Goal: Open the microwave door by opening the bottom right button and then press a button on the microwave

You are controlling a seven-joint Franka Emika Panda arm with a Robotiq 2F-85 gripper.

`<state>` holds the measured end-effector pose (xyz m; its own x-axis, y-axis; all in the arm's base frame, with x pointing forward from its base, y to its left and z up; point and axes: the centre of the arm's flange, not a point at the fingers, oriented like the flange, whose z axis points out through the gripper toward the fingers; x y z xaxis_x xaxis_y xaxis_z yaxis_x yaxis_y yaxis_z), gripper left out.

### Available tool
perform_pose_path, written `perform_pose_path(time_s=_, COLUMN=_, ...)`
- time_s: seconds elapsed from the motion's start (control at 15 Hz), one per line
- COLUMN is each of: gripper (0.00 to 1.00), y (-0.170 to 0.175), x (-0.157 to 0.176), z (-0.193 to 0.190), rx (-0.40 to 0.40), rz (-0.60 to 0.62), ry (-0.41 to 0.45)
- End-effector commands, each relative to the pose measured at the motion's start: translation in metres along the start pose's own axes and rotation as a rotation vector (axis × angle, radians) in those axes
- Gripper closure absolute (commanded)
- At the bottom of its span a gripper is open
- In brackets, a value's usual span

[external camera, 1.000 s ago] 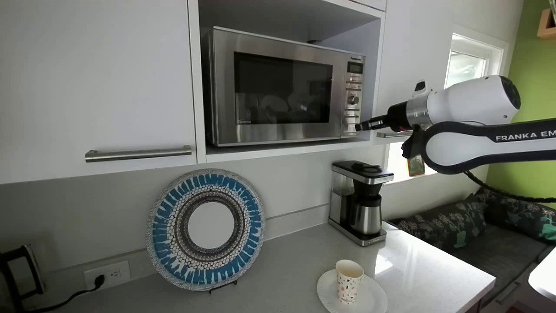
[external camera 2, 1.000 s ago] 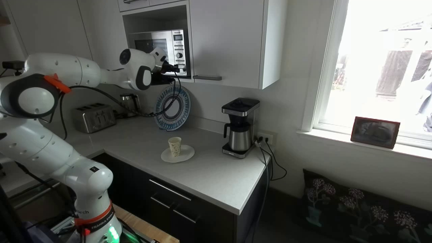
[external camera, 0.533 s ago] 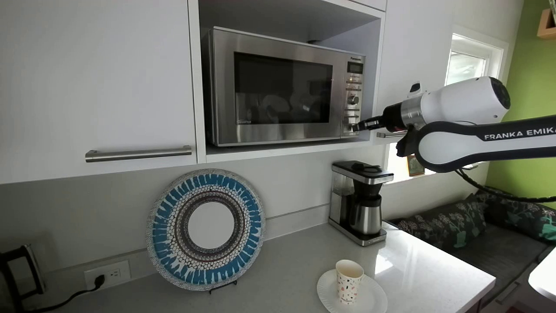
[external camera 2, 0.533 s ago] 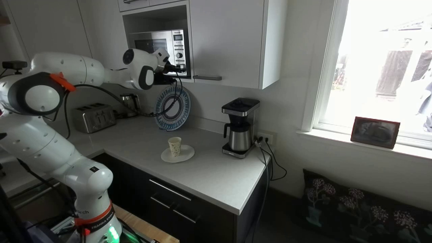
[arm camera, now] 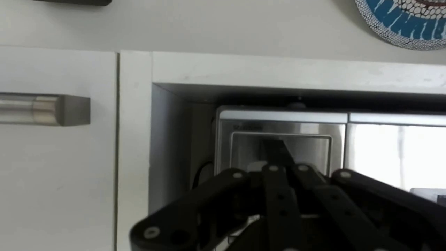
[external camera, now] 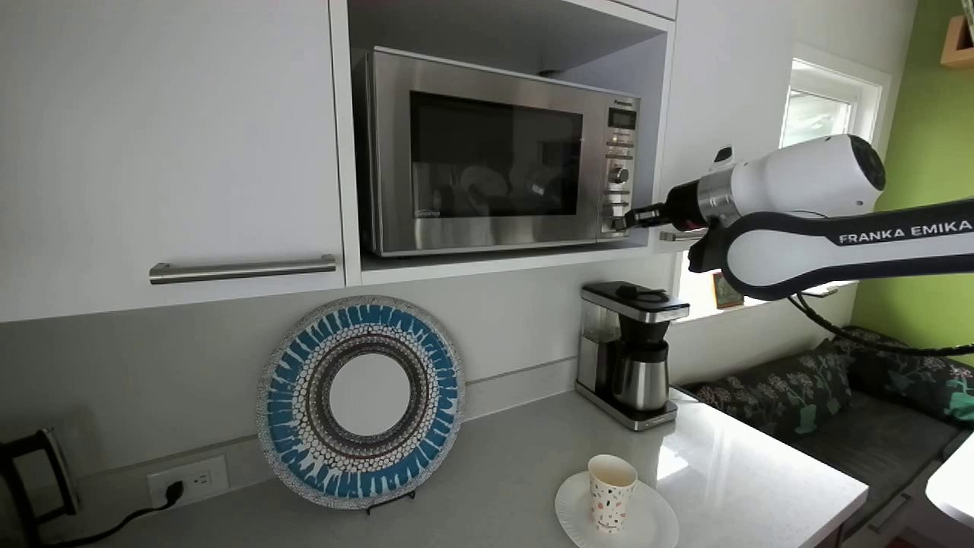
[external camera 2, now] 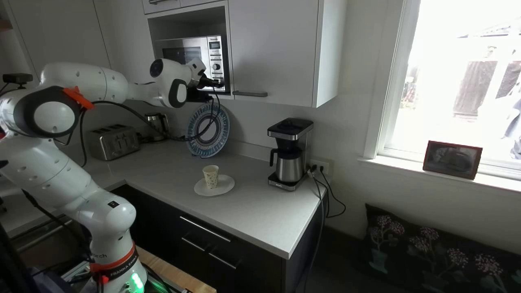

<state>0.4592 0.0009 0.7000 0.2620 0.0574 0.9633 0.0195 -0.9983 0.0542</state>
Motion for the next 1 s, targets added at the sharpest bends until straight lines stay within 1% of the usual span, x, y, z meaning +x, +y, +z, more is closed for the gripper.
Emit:
perform_pose_path(time_s=0.0, gripper=1.00, y=-0.004, x=0.006, z=0.008, rx=-0.005, rz=0.038, ry=-0.024)
perform_pose_path(time_s=0.27, gripper=1.00, y=-0.005, x=0.010, z=0.017, rx=0.003, rz=0.096, ry=-0.049)
perform_pose_path(time_s=0.73, gripper=1.00, y=-0.008, x=0.017, z=0.029, rx=-0.010, rz=0.202, ry=-0.107)
perform_pose_path(time_s=0.87, gripper=1.00, y=-0.004, x=0.018, z=0.036, rx=-0.013, rz=0.156, ry=-0.104)
perform_pose_path(time_s=0.93, gripper=1.00, y=-0.002, x=0.018, z=0.038, rx=0.005, rz=0.128, ry=-0.102)
